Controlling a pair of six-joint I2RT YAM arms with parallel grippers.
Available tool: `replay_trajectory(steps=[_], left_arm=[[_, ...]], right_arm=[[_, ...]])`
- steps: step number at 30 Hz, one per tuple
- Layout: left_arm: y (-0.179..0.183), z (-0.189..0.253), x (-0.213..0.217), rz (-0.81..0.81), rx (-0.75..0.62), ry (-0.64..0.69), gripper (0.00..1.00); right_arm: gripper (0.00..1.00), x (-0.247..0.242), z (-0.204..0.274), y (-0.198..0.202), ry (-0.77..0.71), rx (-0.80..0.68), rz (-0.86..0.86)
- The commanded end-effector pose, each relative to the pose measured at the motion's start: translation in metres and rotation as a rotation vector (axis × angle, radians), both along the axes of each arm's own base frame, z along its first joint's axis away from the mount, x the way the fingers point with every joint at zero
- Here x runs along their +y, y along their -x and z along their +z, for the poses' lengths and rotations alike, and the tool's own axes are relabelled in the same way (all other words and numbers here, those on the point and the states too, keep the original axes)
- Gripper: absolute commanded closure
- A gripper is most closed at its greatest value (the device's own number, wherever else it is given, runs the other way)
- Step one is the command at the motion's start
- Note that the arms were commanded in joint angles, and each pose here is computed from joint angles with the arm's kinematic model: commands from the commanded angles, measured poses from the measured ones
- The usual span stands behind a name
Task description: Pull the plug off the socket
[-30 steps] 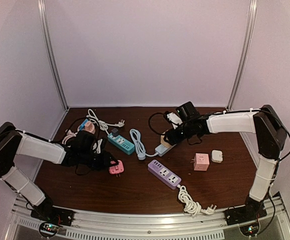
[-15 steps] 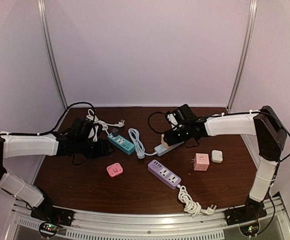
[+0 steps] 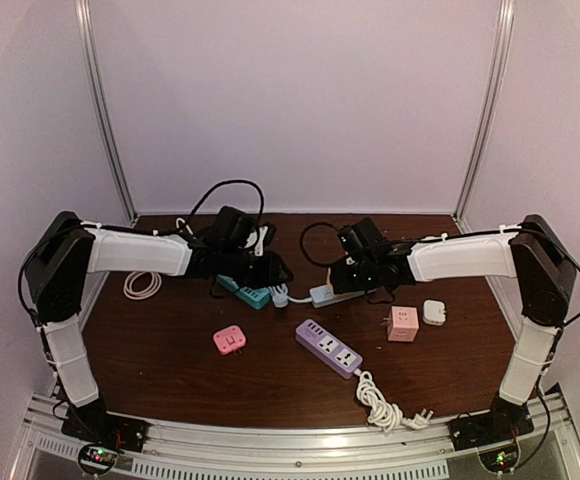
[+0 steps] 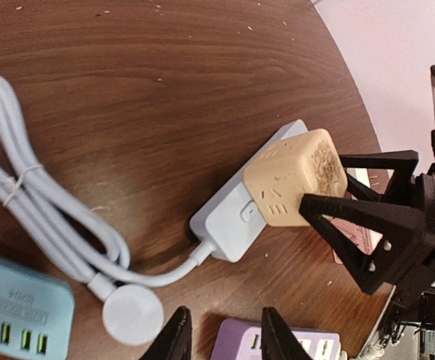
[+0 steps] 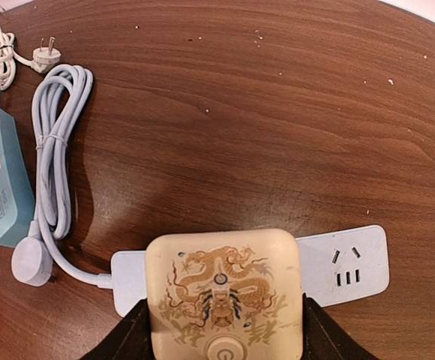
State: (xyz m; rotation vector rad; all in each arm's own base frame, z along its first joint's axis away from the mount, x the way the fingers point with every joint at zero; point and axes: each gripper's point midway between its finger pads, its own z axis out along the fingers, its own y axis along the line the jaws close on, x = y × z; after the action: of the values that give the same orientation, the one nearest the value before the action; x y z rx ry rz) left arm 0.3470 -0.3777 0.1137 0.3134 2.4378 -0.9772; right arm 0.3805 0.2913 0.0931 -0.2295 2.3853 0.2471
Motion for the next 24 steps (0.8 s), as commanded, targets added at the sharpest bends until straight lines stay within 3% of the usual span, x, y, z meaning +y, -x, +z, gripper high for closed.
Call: replay_trajectory(steps=[1, 10, 24], left_arm=[[-0.008, 0.007, -0.041, -0.07, 0.012, 0.132, 0.7], [-0.016, -0.018, -0.076, -0.101, 0.08, 0.145, 0.86], [-0.012, -0.058, -0.087, -0.088, 0.157, 0.069, 0.95]], right_arm=[[0.56, 0.001, 0.007, 0.0, -0.007, -0.012, -0.046], [0.44, 0.008, 0.002, 0.003, 0.0, 0.02, 0.007], [0.42, 0.01, -0.009, 0.009, 0.032, 0.059, 0.047]])
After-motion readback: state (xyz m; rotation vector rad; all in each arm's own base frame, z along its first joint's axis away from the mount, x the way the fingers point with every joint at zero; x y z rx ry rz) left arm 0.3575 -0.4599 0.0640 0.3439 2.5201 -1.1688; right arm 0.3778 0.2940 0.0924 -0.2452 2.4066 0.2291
